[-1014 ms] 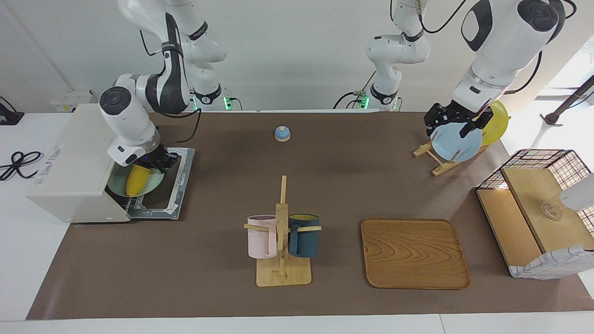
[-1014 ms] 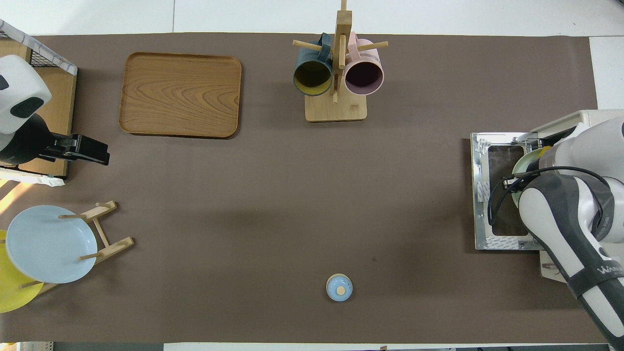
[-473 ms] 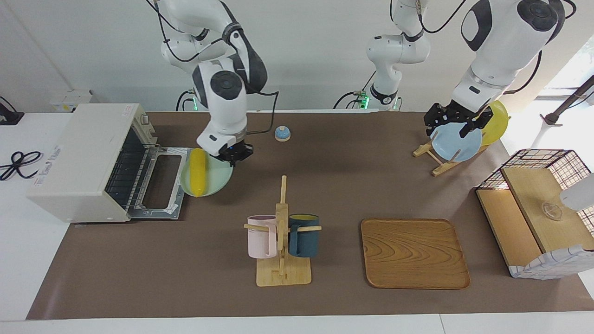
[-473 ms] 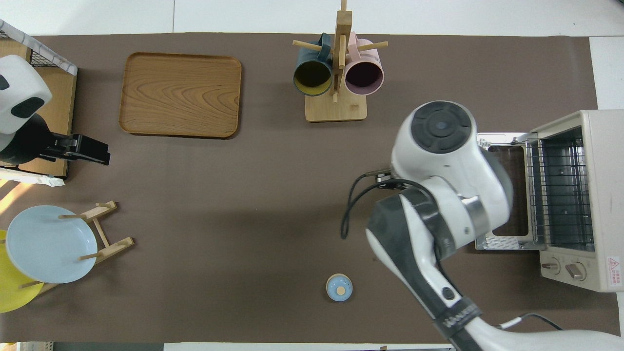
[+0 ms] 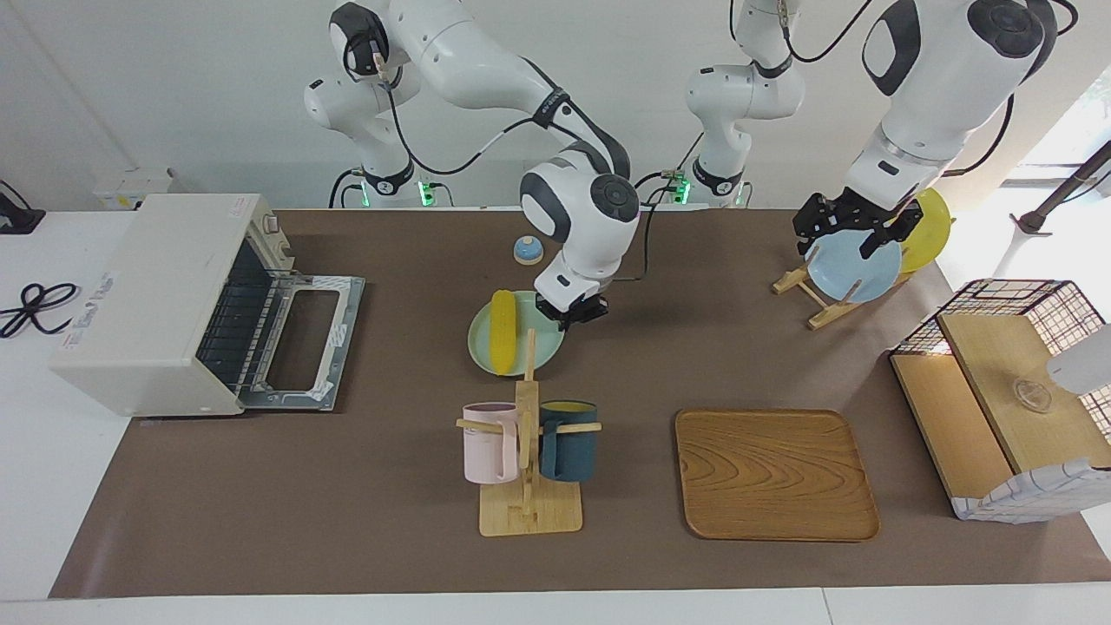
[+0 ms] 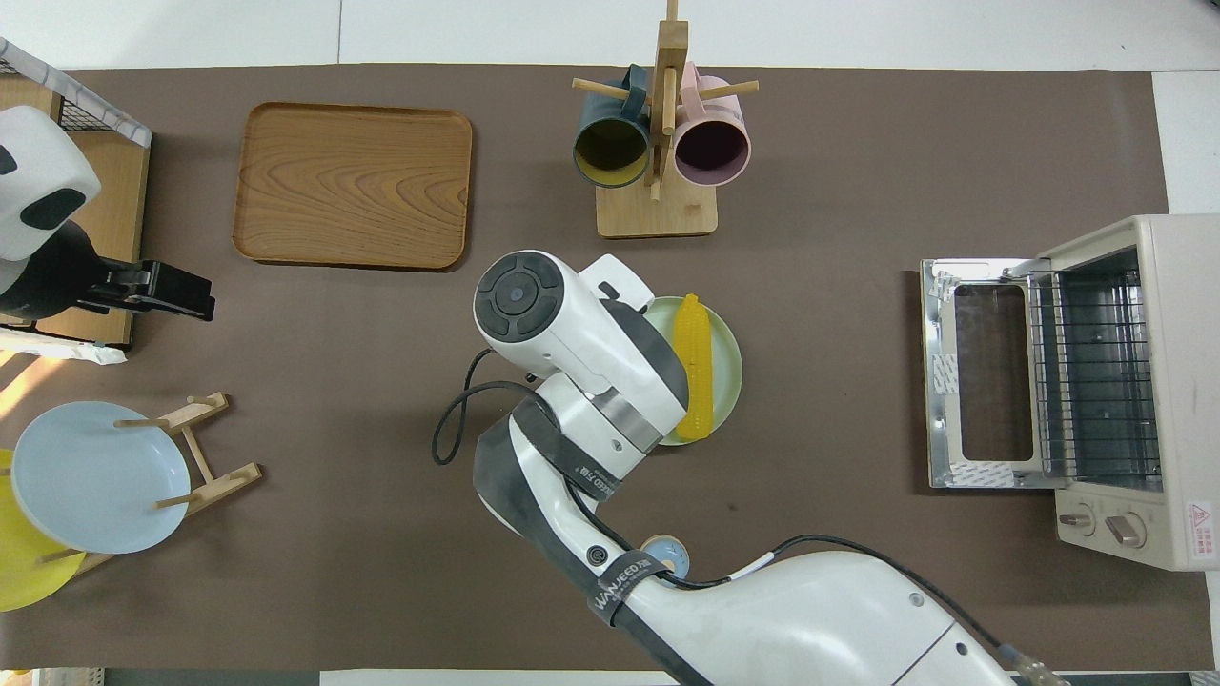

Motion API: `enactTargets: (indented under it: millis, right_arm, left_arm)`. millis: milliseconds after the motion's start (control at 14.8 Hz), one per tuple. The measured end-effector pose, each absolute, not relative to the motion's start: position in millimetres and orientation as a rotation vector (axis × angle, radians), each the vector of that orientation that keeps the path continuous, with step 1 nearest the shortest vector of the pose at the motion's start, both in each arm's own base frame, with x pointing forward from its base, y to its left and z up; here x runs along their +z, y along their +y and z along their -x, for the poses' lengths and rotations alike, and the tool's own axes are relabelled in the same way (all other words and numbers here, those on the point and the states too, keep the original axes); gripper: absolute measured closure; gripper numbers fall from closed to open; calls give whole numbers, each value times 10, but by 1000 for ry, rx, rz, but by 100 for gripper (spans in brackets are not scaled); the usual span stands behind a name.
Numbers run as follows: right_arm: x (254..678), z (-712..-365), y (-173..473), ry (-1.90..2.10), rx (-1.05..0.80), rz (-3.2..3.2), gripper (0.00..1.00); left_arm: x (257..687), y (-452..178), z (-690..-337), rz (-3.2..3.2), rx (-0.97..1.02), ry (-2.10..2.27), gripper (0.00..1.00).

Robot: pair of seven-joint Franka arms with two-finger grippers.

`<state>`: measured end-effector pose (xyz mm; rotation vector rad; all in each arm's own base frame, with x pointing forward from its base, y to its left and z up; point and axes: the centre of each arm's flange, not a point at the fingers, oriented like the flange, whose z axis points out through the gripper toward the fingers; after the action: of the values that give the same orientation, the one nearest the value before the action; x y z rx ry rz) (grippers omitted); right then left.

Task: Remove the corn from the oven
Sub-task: 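Pull the green plate with corn out and set it on the table, then grasp the yellow corn with the left gripper while the right gripper withdraws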

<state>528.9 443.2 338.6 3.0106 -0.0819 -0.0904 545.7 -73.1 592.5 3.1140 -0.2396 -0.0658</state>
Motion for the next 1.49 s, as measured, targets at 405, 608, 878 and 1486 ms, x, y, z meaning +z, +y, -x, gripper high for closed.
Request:
enactTargets:
  millis: [405,608,878,1486]
  right_arm:
    - [3358,-5450,4410,-277,-68,-3108,70]
    - [3632,-5550,4376,-250,-13,-3129,67]
    - [3862,-5801,3572,-117,-58,-2981,88]
    - [3159,-5564,1166,-136,-204,-2964,99]
  left_arm:
    - [5926,-696,-5462,-3115,-64,-229,0]
    - [5932,-697,-5471,-3114,-51,-229,0]
    - [5927,-742,-5494,-3113,-15,-240,0]
    - [5440,-2411,-5123,-3062,45,-254,0]
